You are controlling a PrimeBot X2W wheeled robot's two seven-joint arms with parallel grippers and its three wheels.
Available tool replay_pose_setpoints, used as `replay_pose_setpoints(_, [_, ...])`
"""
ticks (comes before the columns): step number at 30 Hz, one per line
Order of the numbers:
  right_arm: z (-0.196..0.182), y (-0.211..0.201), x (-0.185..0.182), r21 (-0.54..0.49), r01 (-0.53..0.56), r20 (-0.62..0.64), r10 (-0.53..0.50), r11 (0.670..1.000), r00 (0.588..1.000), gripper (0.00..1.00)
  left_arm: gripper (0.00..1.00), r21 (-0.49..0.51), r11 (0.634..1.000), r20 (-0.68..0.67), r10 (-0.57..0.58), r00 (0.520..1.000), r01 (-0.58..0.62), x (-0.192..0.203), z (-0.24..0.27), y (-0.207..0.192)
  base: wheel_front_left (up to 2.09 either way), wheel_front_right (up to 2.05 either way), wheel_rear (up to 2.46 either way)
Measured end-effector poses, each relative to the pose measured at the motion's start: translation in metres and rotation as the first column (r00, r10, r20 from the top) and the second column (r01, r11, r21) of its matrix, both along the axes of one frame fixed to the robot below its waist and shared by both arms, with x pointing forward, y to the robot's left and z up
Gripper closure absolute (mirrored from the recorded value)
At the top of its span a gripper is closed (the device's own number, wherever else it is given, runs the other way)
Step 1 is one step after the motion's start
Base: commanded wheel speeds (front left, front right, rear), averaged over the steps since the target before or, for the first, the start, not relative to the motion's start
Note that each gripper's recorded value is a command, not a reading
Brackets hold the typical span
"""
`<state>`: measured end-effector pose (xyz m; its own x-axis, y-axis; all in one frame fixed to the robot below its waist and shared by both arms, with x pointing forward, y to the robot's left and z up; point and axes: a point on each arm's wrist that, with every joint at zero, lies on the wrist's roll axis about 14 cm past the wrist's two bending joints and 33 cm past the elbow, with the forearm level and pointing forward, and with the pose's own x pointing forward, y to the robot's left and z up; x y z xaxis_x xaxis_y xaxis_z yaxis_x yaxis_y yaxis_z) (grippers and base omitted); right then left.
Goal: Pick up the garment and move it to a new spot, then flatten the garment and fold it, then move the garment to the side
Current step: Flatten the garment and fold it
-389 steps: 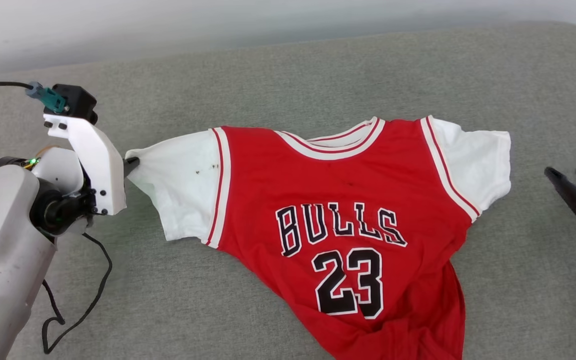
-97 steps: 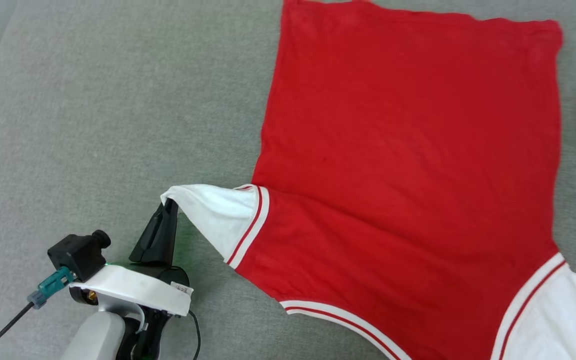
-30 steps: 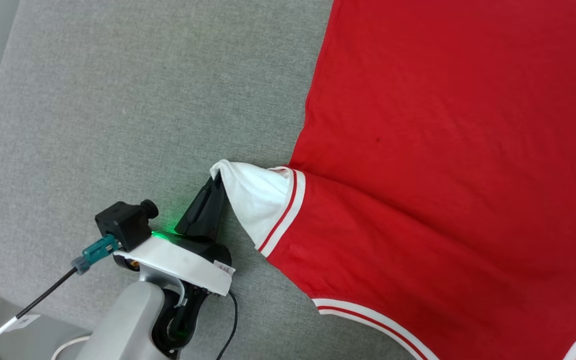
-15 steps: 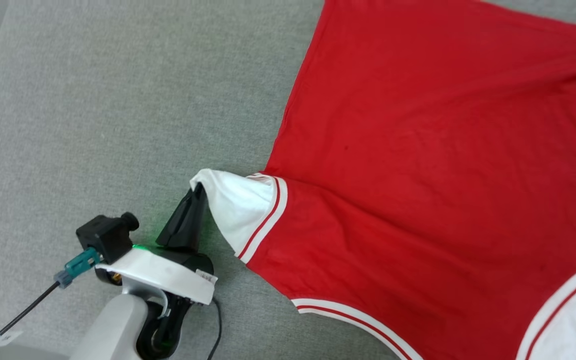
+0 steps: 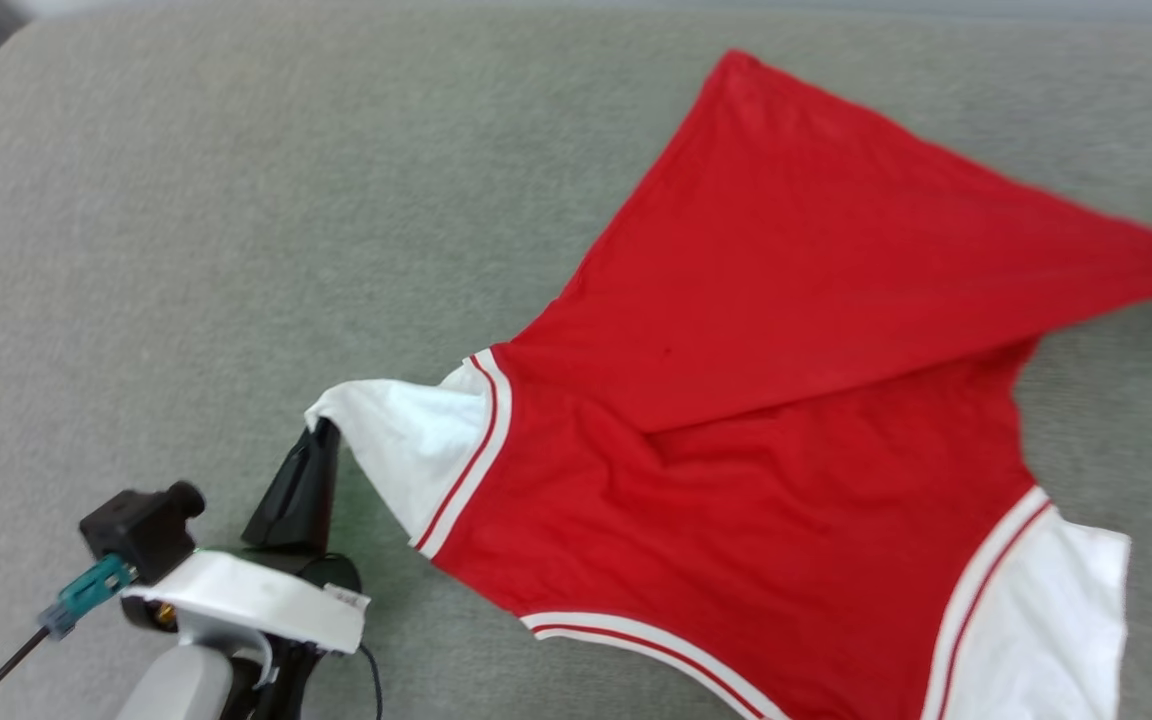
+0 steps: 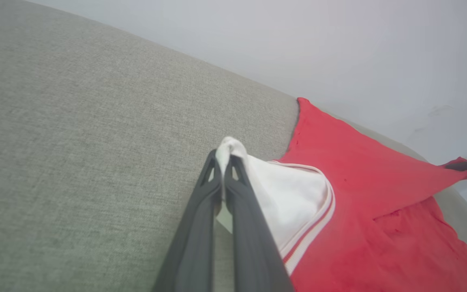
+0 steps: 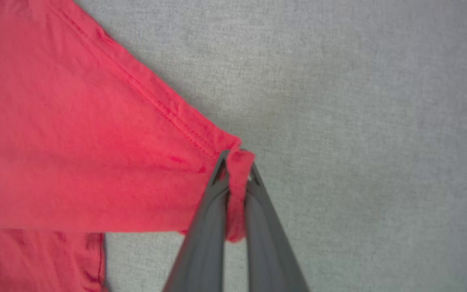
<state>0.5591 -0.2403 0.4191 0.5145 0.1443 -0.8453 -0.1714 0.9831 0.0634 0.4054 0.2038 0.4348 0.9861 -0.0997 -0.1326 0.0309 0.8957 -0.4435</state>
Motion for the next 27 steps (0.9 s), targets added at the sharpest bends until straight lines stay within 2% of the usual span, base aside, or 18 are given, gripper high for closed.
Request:
replay_pose_setpoints(9, [0.006, -0.046, -0.081, -0.009, 0.007, -0.034, -0.007, 1.0, 0.999, 1.0, 1.0, -0.024, 0.999, 0.038, -0.035, 0.999, 0.036, 0.002, 0.011, -0.013, 0.0, 0.0, 0.0])
replay_pose_setpoints(19, [0.002, -0.096, -0.178, 0.035, 0.108, -0.071, -0.105, 0.994, 0.992, 1.0, 1.0, -0.04, 0.993, 0.063, -0.11, 0.992, 0.113, 0.016, 0.015, -0.041, 0.0, 0.0, 0.0])
replay_pose_setpoints(27, [-0.019, -0.094, -0.248, 0.103, 0.143, -0.158, -0.125, 0.984, 0.979, 1.0, 1.0, -0.045, 0.991, 0.058, -0.125, 0.99, 0.128, 0.018, 0.011, -0.048, 0.0, 0.0, 0.0])
